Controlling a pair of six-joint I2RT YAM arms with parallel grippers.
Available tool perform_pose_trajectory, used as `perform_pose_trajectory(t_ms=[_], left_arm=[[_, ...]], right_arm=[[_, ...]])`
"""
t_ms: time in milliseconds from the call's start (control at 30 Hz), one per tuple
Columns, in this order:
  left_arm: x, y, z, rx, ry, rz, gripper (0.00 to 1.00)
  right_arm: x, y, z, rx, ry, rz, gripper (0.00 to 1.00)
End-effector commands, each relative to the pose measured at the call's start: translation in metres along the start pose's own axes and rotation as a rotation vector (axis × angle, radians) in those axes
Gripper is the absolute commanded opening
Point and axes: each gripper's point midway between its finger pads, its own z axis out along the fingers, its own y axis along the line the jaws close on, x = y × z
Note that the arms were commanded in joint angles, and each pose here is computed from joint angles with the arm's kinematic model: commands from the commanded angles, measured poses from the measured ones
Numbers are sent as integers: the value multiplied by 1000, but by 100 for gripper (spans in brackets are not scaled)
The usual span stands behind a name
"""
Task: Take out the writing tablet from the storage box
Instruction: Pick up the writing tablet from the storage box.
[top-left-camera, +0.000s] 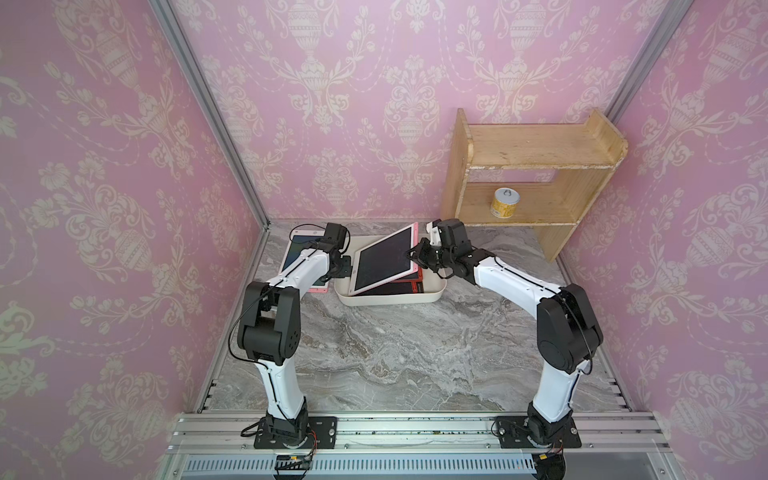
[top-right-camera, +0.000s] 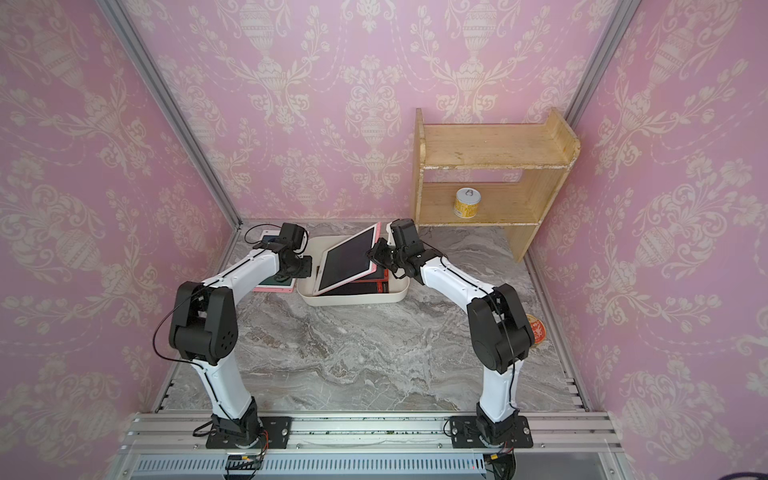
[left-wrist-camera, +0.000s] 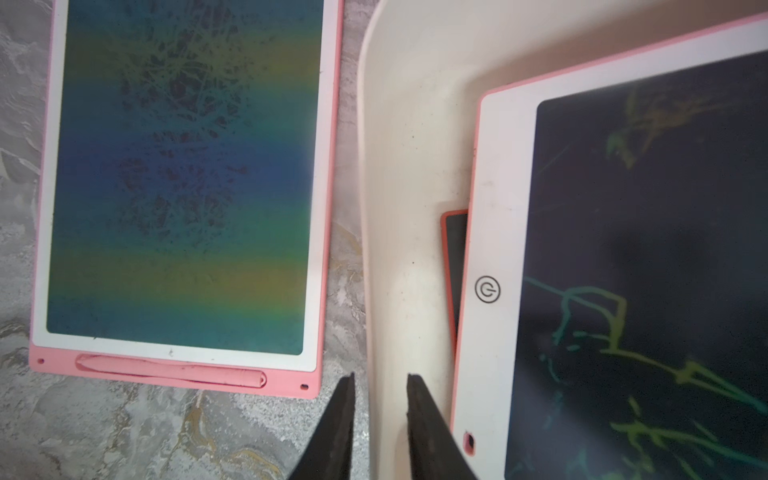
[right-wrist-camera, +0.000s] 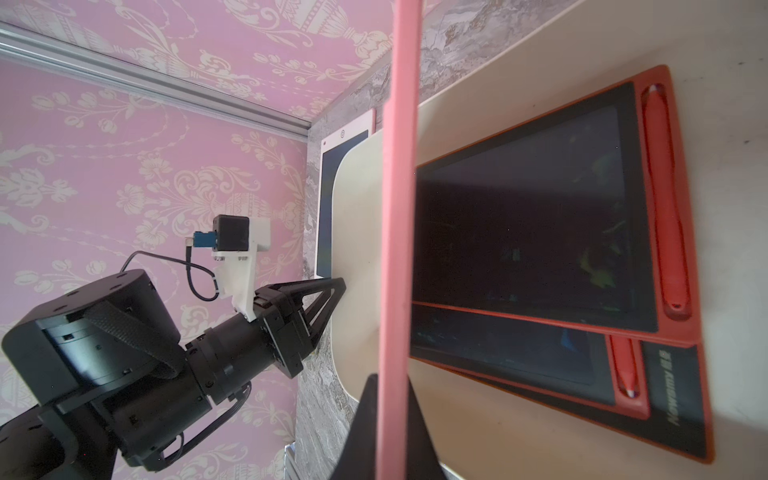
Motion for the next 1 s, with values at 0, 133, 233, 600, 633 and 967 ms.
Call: perform_pose_trajectory(t_ms=[0, 133, 233, 600, 633, 967], left_arm=[[-8, 1, -3, 10, -18, -7, 28], [-9, 1, -4, 12, -23, -15, 30], [-10, 1, -4, 16, -25, -23, 30], [-14, 1, -13, 28, -44, -44, 35], [-14, 0, -13, 30, -44, -47, 36], [-13, -1, -15, 48, -50, -71, 46]], right_arm=[[-18, 34, -24, -86, -89, -20, 0], [-20, 37, -33, -101, -114, -7, 0], [-20, 40, -43, -111, -135, 3, 0], [-13, 37, -99, -144, -221, 74, 0], [-12, 37, -106, -149, -225, 81, 0], [9, -1, -194, -111, -356, 217, 0]])
